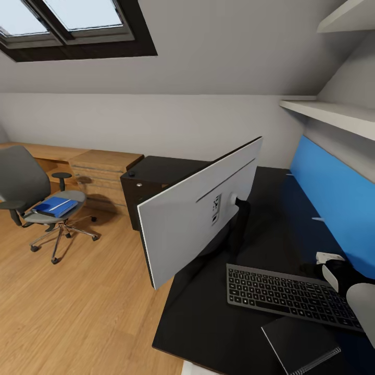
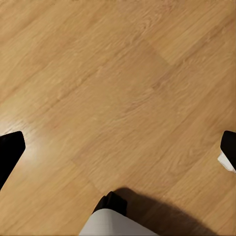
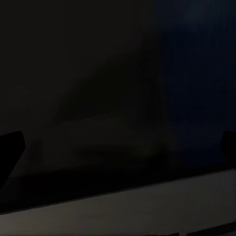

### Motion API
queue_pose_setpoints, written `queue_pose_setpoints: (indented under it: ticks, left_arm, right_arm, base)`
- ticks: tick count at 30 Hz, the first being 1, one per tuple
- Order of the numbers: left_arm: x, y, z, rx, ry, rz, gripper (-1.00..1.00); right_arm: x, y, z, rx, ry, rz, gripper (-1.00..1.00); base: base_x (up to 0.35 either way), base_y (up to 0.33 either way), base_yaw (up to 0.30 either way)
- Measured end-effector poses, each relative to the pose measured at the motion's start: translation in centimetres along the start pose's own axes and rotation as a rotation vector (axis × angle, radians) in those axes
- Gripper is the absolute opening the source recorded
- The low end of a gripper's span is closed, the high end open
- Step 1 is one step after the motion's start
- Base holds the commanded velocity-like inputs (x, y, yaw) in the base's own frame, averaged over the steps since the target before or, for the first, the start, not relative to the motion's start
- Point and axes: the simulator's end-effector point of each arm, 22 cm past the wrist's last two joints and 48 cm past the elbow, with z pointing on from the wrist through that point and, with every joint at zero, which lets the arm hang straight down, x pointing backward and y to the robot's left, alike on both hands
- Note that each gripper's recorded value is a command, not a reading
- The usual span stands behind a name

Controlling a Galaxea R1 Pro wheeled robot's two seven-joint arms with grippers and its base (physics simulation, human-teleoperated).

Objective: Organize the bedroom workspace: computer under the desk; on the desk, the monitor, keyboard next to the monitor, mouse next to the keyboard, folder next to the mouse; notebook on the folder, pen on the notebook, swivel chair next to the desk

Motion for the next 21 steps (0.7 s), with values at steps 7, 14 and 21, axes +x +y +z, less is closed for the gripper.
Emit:
queue_pose_setpoints:
  ticks: [7, 14, 21]
  left_arm:
    - [0.34, 0.04, 0.91, -0.001, -0.004, 0.0, 1.0]
    - [0.46, -0.03, 1.04, 0.0, -0.003, 0.001, 1.0]
    - [0.76, 0.04, 1.07, -0.002, 0.003, 0.0, 1.0]
  right_arm:
    - [0.6, 0.26, 0.86, -0.001, 0.0, -0.002, 1.0]
    - [0.68, 0.29, 0.99, -0.001, 0.0, -0.003, 1.0]
    - [0.69, 0.29, 0.99, -0.001, 0.0, -0.003, 1.0]
  base:
    - [0.0, 0.0, 0.0]
    - [0.0, 0.0, 0.0]
    - [0.0, 0.0, 0.0]
